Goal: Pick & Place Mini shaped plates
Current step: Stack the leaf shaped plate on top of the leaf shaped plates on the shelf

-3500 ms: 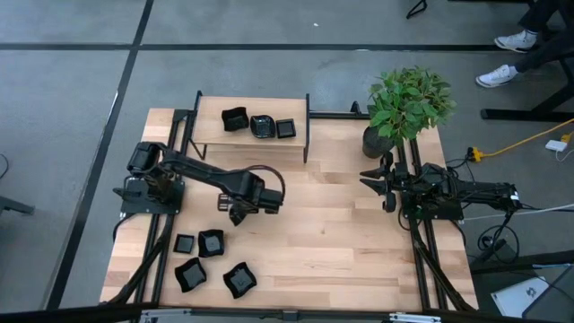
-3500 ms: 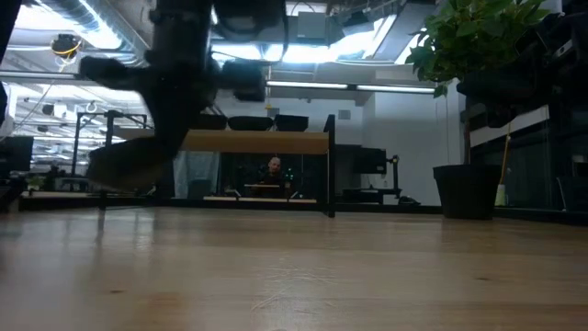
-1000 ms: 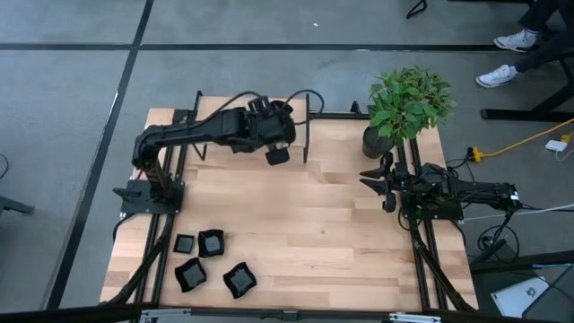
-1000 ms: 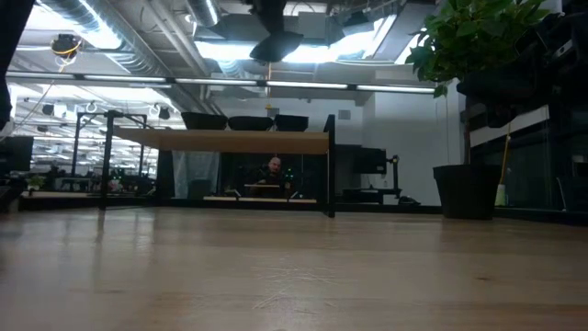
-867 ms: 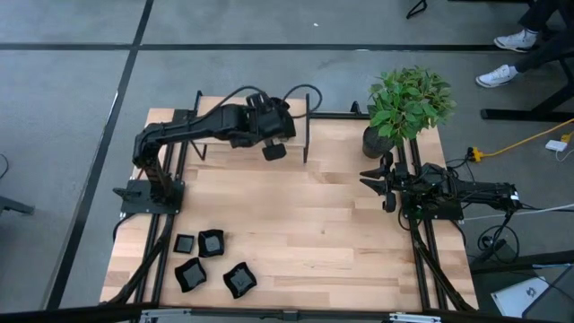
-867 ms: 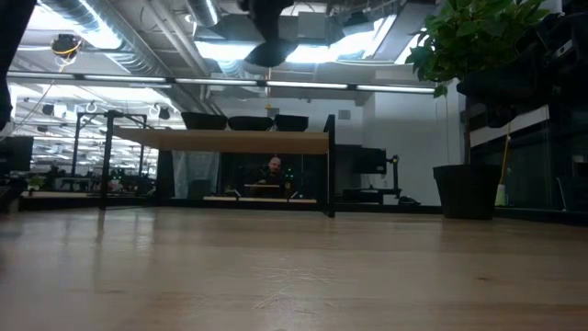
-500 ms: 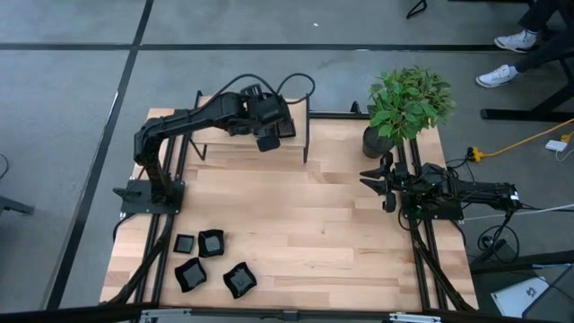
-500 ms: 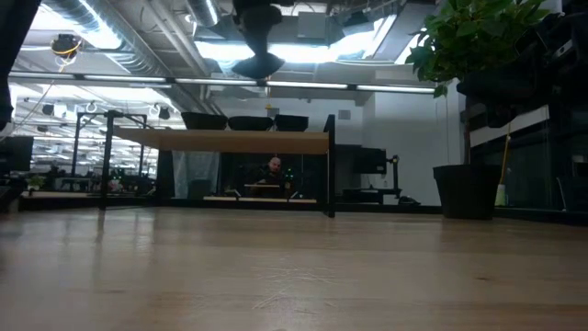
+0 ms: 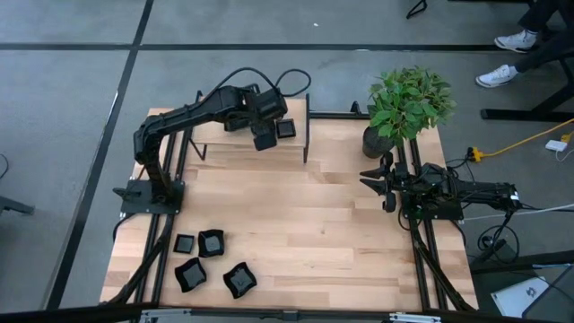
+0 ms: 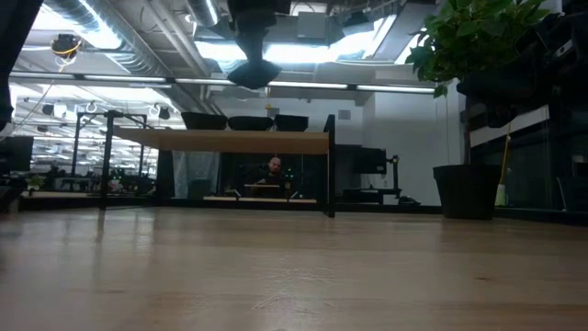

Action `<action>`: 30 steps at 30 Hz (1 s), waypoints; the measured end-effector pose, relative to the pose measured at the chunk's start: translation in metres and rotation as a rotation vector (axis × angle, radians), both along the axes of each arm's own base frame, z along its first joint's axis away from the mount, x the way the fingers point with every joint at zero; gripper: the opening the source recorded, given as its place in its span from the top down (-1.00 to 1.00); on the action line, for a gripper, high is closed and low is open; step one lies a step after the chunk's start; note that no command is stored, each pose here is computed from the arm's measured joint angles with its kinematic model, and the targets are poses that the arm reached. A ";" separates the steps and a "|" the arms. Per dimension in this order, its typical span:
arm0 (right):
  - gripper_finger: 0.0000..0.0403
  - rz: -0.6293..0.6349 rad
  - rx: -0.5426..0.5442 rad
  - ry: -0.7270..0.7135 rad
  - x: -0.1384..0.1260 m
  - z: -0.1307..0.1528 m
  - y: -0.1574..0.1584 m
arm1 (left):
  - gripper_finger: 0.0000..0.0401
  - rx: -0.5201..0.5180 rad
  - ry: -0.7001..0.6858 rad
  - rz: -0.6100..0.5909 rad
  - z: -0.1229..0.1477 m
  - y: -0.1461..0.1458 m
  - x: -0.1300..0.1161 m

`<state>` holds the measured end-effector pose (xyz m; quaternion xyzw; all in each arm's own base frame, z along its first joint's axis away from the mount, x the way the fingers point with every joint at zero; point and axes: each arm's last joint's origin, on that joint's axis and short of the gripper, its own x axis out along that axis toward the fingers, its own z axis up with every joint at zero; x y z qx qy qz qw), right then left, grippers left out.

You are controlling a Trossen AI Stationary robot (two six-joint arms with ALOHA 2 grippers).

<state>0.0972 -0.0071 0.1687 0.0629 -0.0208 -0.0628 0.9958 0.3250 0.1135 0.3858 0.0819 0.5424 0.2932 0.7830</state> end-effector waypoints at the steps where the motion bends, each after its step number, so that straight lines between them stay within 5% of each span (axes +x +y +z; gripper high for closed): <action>1: 0.49 0.000 0.000 0.000 0.000 0.000 0.000 | 0.98 -0.010 -0.001 -0.005 0.000 0.000 0.000; 10: 0.49 0.000 0.000 -0.001 0.000 0.000 0.000 | 0.98 -0.032 0.044 0.027 -0.027 -0.003 0.005; 18: 0.49 0.000 0.000 0.000 0.000 0.000 0.000 | 0.99 0.103 -0.158 0.179 -0.020 -0.015 0.019; 23: 0.49 0.000 0.000 0.000 0.000 0.000 0.000 | 0.98 0.093 -0.420 0.391 -0.013 -0.013 0.025; 30: 0.49 0.000 0.000 0.000 0.000 0.000 0.000 | 0.98 0.016 -0.856 0.862 -0.009 0.000 0.023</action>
